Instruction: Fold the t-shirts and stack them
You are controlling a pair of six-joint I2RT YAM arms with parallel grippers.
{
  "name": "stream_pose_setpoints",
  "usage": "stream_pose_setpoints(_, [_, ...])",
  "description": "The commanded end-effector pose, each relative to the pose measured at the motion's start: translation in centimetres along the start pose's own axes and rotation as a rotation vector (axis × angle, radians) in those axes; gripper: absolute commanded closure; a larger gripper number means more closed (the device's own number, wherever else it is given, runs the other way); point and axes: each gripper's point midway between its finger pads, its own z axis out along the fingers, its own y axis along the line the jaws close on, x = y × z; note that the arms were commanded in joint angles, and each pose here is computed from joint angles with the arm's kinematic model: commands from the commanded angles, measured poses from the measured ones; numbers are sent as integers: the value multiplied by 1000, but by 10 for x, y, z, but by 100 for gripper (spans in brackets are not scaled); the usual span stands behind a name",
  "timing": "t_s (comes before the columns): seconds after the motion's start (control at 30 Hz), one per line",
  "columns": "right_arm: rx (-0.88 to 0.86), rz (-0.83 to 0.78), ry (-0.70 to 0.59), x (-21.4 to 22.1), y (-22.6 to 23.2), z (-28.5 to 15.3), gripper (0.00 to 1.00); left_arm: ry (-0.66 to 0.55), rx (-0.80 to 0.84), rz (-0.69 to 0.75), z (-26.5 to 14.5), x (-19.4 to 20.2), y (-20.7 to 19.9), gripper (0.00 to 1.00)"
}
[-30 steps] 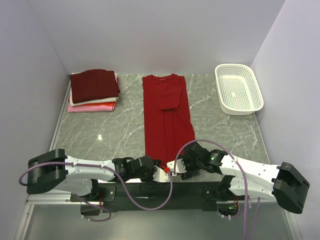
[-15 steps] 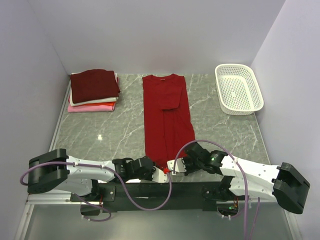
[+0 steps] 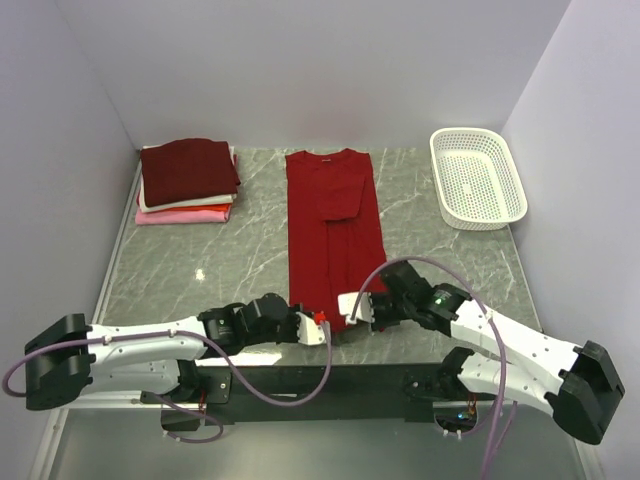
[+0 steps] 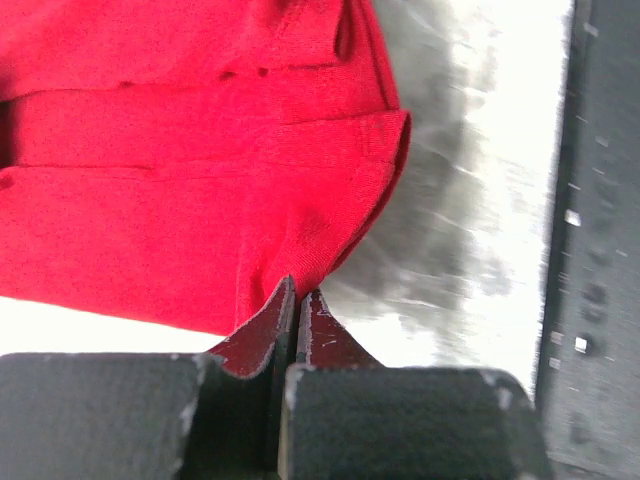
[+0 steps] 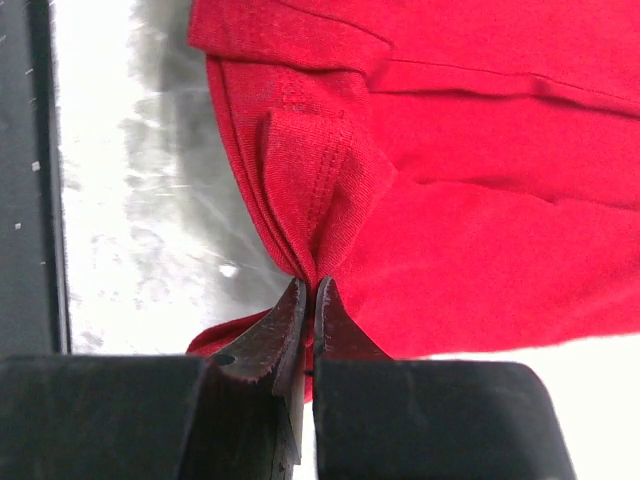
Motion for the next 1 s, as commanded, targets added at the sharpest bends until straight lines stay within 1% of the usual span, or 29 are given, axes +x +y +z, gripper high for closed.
stream_pose_setpoints(0.0, [16, 32, -65, -18, -19, -16, 100, -75, -37, -2, -7, -28, 24, 100])
stream_pose_setpoints(0.2, [76, 81, -42, -8, -51, -26, 100, -100, -108, 3, -13, -34, 60, 100])
stream_pose_setpoints(0.23, [84, 80, -43, -8, -58, -27, 100, -105, -148, -11, -15, -32, 76, 100])
stream_pose_setpoints(0.27, [128, 106, -40, -4, -77, -35, 100, -104, -161, -16, -13, -30, 85, 100])
stream_pose_setpoints(0.3, [114, 125, -35, -1, -83, -32, 100, -129, -166, -11, -13, -36, 95, 100])
stream_pose_setpoints(0.33, [120, 135, -30, 1, -93, -33, 100, -130, -220, -27, -15, -30, 118, 100])
stream_pose_setpoints(0.37, [128, 165, -21, 5, -112, -34, 100, -126, -240, -25, -11, -30, 133, 100])
stream_pose_setpoints(0.4, [121, 178, -26, 5, -120, -34, 100, -142, -235, -29, -9, -30, 141, 100])
stream_pose_setpoints(0.43, [121, 189, -25, 6, -130, -33, 100, -134, -276, -50, -11, -21, 162, 100])
stream_pose_setpoints(0.5, [121, 222, -12, 11, -158, -27, 100, -152, -295, -64, -2, -21, 190, 100])
stream_pose_setpoints(0.53, [120, 236, -14, 12, -168, -25, 100, -156, -301, -83, -2, -13, 205, 100])
stream_pose_setpoints(0.57, [119, 249, -13, 12, -187, -19, 100, -152, -298, -92, 7, -11, 219, 100])
stream_pose_setpoints(0.63, [114, 285, -5, 21, -207, -16, 100, -155, -306, -106, 11, -4, 240, 100])
stream_pose_setpoints(0.67, [116, 293, -2, 22, -226, -11, 100, -146, -301, -111, 22, 0, 251, 100])
stream_pose_setpoints(0.8, [111, 335, 10, 34, -264, -1, 100, -129, -303, -142, 37, 21, 283, 100])
stream_pose_setpoints(0.9, [120, 347, 16, 40, -288, 6, 100, -126, -292, -160, 49, 31, 297, 100])
stream_pose_setpoints(0.93, [141, 338, 7, 36, -301, 3, 100, -112, -288, -172, 52, 40, 300, 100])
stream_pose_setpoints(0.97, [121, 350, 16, 42, -302, 13, 100, -117, -293, -168, 53, 40, 306, 100])
